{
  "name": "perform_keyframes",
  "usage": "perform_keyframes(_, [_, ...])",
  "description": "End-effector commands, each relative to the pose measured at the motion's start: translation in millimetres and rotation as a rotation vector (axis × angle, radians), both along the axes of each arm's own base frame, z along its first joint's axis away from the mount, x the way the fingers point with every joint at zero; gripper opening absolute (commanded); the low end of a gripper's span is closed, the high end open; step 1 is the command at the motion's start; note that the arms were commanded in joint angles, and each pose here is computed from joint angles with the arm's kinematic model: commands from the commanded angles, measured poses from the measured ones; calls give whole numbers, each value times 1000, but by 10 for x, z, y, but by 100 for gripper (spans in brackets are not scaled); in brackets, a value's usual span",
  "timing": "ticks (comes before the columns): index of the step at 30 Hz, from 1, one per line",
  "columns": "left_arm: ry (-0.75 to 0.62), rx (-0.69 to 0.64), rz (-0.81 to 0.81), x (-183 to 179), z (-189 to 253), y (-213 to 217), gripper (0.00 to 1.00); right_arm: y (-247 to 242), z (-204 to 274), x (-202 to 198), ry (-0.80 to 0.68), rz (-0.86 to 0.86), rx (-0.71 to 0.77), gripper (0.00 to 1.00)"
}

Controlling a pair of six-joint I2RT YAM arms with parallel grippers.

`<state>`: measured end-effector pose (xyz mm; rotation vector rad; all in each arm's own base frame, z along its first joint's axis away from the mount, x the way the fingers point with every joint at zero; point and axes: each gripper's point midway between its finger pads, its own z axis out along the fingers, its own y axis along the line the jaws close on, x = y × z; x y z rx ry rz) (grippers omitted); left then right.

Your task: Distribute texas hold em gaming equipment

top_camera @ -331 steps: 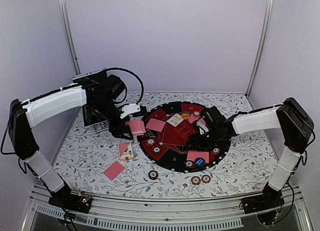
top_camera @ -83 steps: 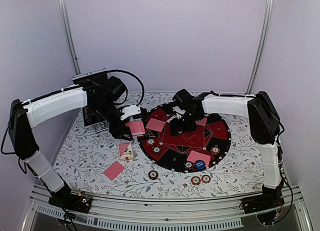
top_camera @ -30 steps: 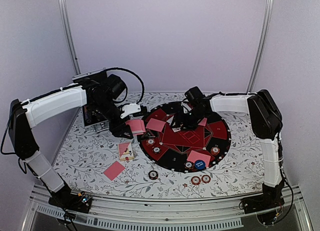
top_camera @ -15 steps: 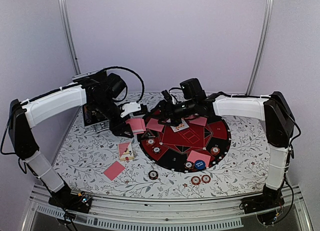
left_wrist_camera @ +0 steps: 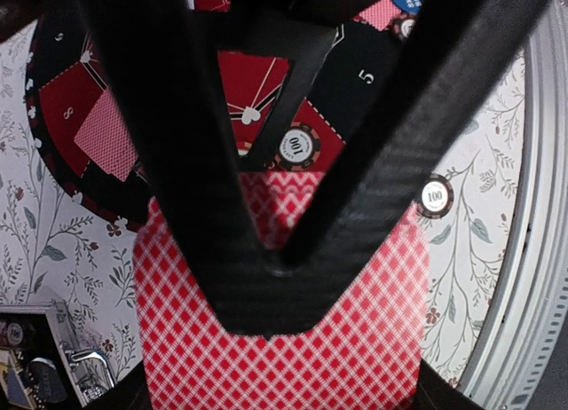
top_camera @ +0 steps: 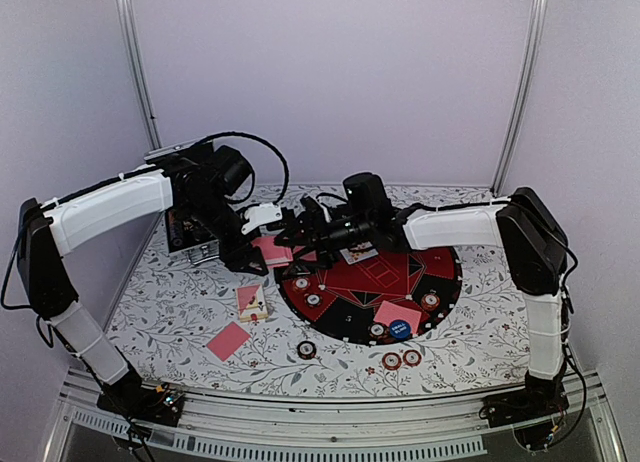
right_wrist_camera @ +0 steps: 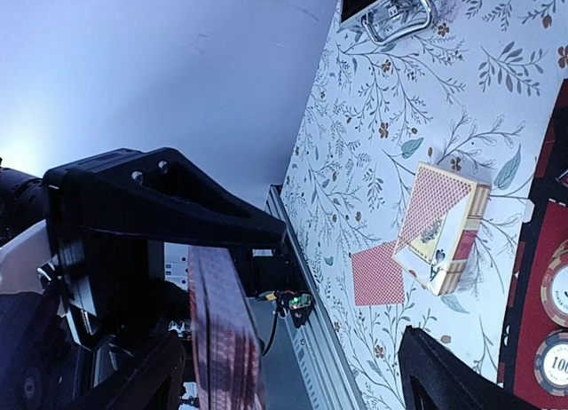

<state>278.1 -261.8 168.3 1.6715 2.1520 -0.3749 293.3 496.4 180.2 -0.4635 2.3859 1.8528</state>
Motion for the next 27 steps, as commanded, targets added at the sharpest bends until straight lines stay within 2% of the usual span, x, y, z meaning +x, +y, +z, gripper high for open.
perform_keyframes(1, [-24,-50,-1,24,170,-55,0,157,44,-64,26,39,55,87])
perform_keyframes(10, [-19,-50,-2,13,157,-55,0,431,78,-185,80,100,141,87])
perform_keyframes(20, [-20,-49,-2,11,157,-51,0,493,-80,-231,132,115,133,86])
perform_keyframes(23, [-22,-50,-3,11,162,-49,0,450,-148,-192,144,106,122,82])
perform_keyframes(27, [-23,-50,-1,7,169,-45,0,343,-232,-108,159,76,108,72])
